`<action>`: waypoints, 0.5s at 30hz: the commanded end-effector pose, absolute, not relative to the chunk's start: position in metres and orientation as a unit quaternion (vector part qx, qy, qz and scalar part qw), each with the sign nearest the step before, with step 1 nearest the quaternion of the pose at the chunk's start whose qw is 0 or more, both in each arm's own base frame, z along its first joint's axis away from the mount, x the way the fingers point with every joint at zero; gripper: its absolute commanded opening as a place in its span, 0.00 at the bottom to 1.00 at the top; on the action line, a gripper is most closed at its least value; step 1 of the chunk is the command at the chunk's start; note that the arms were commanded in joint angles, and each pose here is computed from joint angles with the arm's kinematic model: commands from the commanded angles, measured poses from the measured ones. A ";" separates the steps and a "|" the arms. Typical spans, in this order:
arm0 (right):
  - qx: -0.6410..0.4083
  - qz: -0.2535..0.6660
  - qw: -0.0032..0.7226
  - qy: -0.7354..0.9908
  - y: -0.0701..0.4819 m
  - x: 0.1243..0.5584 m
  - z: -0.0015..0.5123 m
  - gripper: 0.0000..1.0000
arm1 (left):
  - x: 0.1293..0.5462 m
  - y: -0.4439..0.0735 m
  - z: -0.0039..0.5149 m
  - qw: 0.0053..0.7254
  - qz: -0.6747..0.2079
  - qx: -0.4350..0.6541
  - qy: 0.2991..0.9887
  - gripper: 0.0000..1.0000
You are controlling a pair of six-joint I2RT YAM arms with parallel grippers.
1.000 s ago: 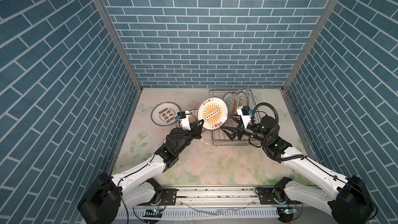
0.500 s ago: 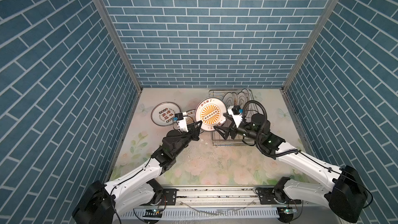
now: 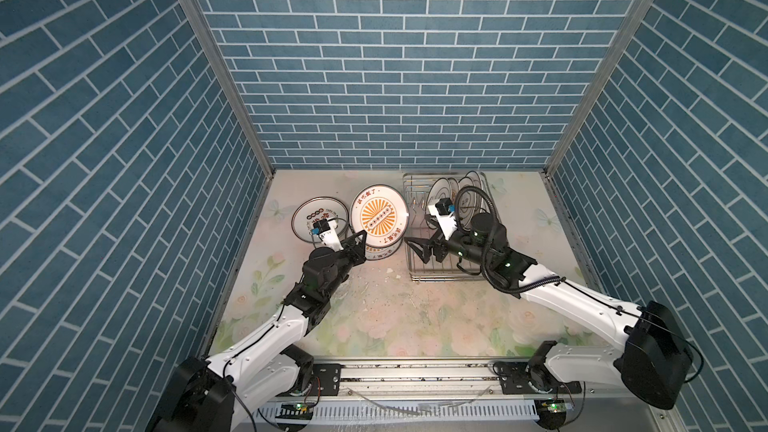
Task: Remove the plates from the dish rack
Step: 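Carry the plate toward the table with the left gripper while the right withdraws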
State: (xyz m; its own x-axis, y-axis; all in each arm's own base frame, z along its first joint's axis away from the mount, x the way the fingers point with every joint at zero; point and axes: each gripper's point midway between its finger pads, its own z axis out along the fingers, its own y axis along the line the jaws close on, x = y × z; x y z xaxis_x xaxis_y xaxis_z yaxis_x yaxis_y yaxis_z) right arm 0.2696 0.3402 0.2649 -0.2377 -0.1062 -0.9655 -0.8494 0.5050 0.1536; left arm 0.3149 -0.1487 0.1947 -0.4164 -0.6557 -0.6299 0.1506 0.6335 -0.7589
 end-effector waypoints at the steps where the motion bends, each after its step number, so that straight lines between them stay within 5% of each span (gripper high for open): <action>1: -0.335 0.340 0.521 0.708 0.354 0.287 0.267 0.98 | 0.321 -0.138 0.203 0.513 -0.417 -0.206 0.721 0.00; 15: -0.338 0.278 0.460 0.772 0.421 0.358 0.203 0.96 | 0.358 -0.126 0.137 0.419 -0.418 -0.282 0.755 0.00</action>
State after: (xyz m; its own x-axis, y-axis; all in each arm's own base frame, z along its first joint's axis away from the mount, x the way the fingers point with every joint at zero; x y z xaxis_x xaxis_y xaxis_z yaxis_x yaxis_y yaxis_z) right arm 0.3518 0.4165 0.2044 -0.3531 -0.2386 -0.9046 -0.7839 0.6033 0.1468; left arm 0.3407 -0.1184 0.1040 -0.5118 -0.7629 -0.3950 -0.1742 0.5424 -0.8219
